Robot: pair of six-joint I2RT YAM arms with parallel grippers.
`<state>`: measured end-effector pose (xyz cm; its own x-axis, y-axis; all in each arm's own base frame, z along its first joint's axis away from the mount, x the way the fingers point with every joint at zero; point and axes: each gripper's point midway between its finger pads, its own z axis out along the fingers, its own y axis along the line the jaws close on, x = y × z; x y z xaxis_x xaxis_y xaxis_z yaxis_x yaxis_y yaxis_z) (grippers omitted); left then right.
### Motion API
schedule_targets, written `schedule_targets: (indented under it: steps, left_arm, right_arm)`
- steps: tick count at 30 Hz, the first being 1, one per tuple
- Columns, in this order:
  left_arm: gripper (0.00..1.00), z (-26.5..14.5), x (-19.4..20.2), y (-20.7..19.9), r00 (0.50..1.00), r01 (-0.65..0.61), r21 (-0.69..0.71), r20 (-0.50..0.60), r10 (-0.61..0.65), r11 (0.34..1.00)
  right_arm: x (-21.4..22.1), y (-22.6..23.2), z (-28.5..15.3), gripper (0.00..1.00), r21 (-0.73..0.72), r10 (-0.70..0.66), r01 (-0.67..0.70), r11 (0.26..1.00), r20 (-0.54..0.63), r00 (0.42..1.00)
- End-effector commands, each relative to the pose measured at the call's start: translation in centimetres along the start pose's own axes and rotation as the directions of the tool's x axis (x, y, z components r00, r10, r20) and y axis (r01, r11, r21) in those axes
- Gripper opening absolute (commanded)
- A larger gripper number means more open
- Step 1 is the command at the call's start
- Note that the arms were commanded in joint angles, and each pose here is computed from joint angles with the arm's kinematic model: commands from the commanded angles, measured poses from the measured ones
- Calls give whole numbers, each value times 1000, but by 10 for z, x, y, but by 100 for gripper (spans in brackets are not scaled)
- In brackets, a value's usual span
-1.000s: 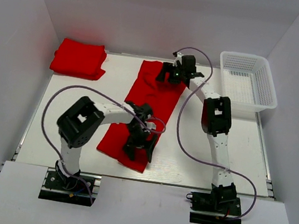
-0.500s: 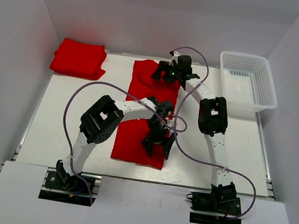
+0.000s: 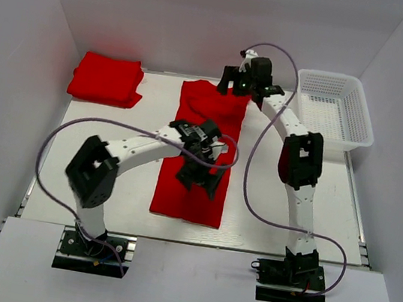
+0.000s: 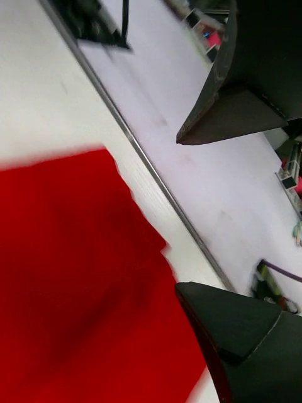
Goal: Fold and stack the t-shirts
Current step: Rotate the tshirt 90 degrees
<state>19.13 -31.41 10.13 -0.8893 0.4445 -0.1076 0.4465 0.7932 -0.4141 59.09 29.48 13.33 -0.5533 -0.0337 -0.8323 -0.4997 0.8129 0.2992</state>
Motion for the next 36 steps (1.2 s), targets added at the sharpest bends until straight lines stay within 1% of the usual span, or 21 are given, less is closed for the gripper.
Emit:
schedule_targets:
  steps: [1,2,3,5,7,8,9,10,11,12,15,16,18,20,22,24,26,28,29,32,36]
  left_arm:
    - [100,-28,28,42,991,121,-183,73,-109,976]
    - [100,-27,41,65,986,165,-272,72,-151,948]
    - [100,-33,50,81,976,218,-317,74,-205,923]
    - [100,-44,56,101,956,293,-363,142,-258,885]
    - [100,-58,43,119,928,358,-354,233,-290,864]
    - [100,-65,40,132,915,388,-381,272,-299,839]
    - [100,-75,29,139,896,416,-375,325,-303,828]
    - [100,-85,16,154,861,469,-357,389,-328,808]
    - [100,-94,3,160,841,485,-337,432,-326,807]
    - [100,-99,-4,178,814,525,-318,457,-358,789]
    - [100,-103,-35,198,786,537,-234,487,-381,810]
    - [100,-106,-40,212,761,569,-208,500,-413,796]
    - [100,-106,-53,216,755,554,-148,503,-420,819]
    - [100,-106,-55,223,739,567,-105,503,-448,817]
    - [100,-103,-50,227,729,573,-83,505,-462,815]
    - [100,-108,-49,232,705,576,-51,537,-464,816]
    - [100,-108,-38,222,694,553,32,534,-482,832]
    - [100,-98,-29,208,709,496,116,517,-479,860]
    - [100,-104,-26,207,696,489,134,535,-478,862]
    - [100,-103,-15,207,685,491,152,541,-488,858]
    - [100,-99,-11,201,699,468,177,526,-485,866]
  right_arm:
    - [-68,14,-66,90,91,-79,69,993,106,991]
    - [-66,9,-70,90,126,-74,61,990,96,993]
    - [-60,10,-80,90,138,-55,46,989,61,997]
    - [-43,10,-85,90,172,-29,27,985,10,1000]
    - [-30,7,-97,90,198,0,9,980,-46,999]
    - [-15,7,-99,90,208,24,-5,978,-90,996]
    - [-5,8,-102,90,210,37,-11,978,-122,992]
    - [9,11,-100,90,206,47,-14,978,-157,986]
    - [14,16,-102,90,203,54,-18,979,-174,983]
    - [26,17,-101,90,212,60,-17,977,-198,978]
    - [70,24,-96,90,214,82,-20,977,-283,956]
    - [77,30,-94,90,207,75,-13,978,-296,952]
    - [92,31,-91,90,223,81,-7,975,-325,942]
    - [109,31,-83,90,224,84,-1,974,-364,928]
    - [118,25,-72,90,252,87,12,968,-376,923]
    - [124,20,-63,90,265,93,12,964,-380,920]
    - [129,12,-52,90,284,102,14,959,-390,915]
    - [131,8,-46,90,293,120,3,956,-398,910]
    - [144,2,-40,90,303,128,6,953,-421,898]
    - [150,-8,-34,90,334,132,19,942,-422,897]
    - [146,-31,-25,90,398,153,21,917,-401,903]
